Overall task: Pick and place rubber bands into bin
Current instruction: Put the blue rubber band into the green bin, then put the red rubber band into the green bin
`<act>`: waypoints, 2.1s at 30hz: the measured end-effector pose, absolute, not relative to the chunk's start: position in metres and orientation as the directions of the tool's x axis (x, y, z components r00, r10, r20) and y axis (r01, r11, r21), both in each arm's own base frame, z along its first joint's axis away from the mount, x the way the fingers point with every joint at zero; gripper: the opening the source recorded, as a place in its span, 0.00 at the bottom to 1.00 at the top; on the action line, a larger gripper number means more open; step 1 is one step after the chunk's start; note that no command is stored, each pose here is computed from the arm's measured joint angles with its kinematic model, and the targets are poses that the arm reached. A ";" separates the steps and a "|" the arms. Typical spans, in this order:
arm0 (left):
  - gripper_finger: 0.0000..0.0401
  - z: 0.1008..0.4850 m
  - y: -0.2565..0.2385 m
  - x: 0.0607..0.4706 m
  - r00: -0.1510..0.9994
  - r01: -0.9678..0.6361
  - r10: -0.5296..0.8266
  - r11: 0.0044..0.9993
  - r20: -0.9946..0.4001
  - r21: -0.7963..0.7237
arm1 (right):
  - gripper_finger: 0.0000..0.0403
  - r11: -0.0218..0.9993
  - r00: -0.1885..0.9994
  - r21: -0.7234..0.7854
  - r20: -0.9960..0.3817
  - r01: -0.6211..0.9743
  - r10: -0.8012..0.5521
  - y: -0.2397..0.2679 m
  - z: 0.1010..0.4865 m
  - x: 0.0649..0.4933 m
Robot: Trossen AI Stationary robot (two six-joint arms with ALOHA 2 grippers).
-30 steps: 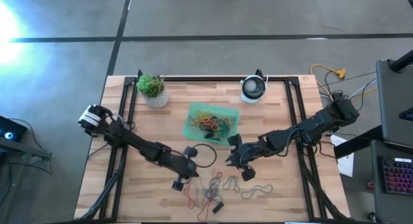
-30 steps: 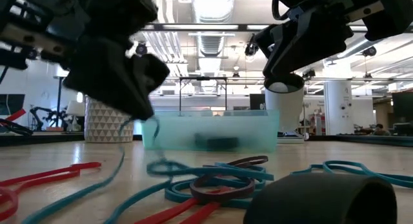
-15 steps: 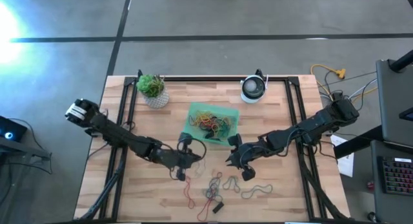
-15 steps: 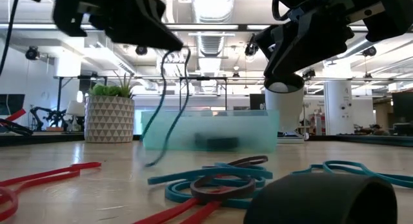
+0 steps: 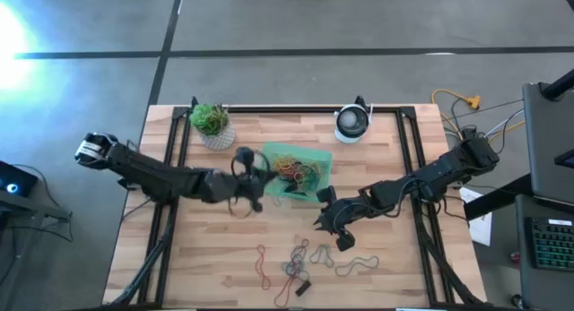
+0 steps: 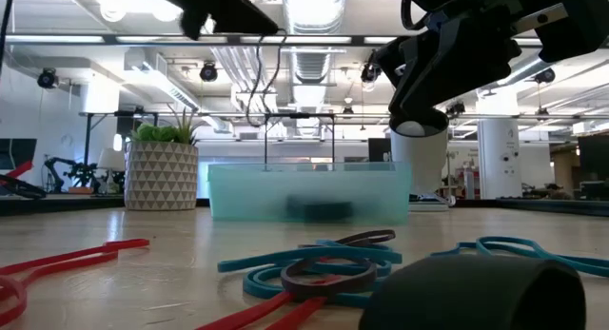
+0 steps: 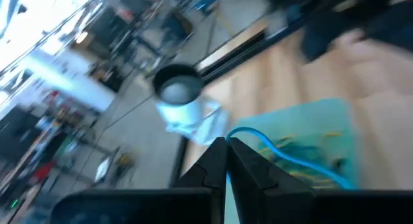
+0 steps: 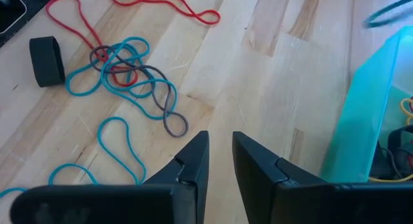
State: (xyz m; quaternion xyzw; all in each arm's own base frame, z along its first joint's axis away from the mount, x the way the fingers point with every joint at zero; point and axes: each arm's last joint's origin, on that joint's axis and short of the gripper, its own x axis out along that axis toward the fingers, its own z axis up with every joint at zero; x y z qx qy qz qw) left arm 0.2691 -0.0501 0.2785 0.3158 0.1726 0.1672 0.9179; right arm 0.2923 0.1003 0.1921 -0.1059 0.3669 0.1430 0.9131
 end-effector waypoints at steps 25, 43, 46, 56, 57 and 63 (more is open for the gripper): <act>0.09 0.188 0.017 0.318 0.668 -0.154 0.590 0.707 -0.455 0.690 | 0.16 0.939 0.685 -0.083 -0.706 -0.335 0.182 0.100 0.190 0.291; 0.09 0.216 -0.072 0.276 0.796 0.175 -0.015 0.963 -0.604 0.207 | 0.16 0.937 0.672 -0.117 -0.726 -0.329 0.145 0.097 0.181 0.286; 0.09 0.213 -0.084 0.270 0.758 0.278 -0.187 0.959 -0.625 0.051 | 0.16 0.939 0.676 -0.135 -0.727 -0.317 0.124 0.096 0.180 0.286; 0.09 0.175 -0.100 0.270 0.593 0.236 -0.269 0.959 -0.759 -0.156 | 0.16 0.942 0.680 -0.129 -0.722 -0.309 0.124 0.096 0.180 0.286; 0.09 0.170 -0.101 0.272 0.574 0.233 -0.280 0.957 -0.769 -0.175 | 0.16 0.942 0.680 -0.129 -0.722 -0.309 0.124 0.096 0.180 0.286; 0.09 0.149 -0.105 0.278 0.508 0.185 -0.282 0.959 -0.814 -0.217 | 0.16 0.942 0.683 -0.129 -0.720 -0.309 0.125 0.096 0.181 0.287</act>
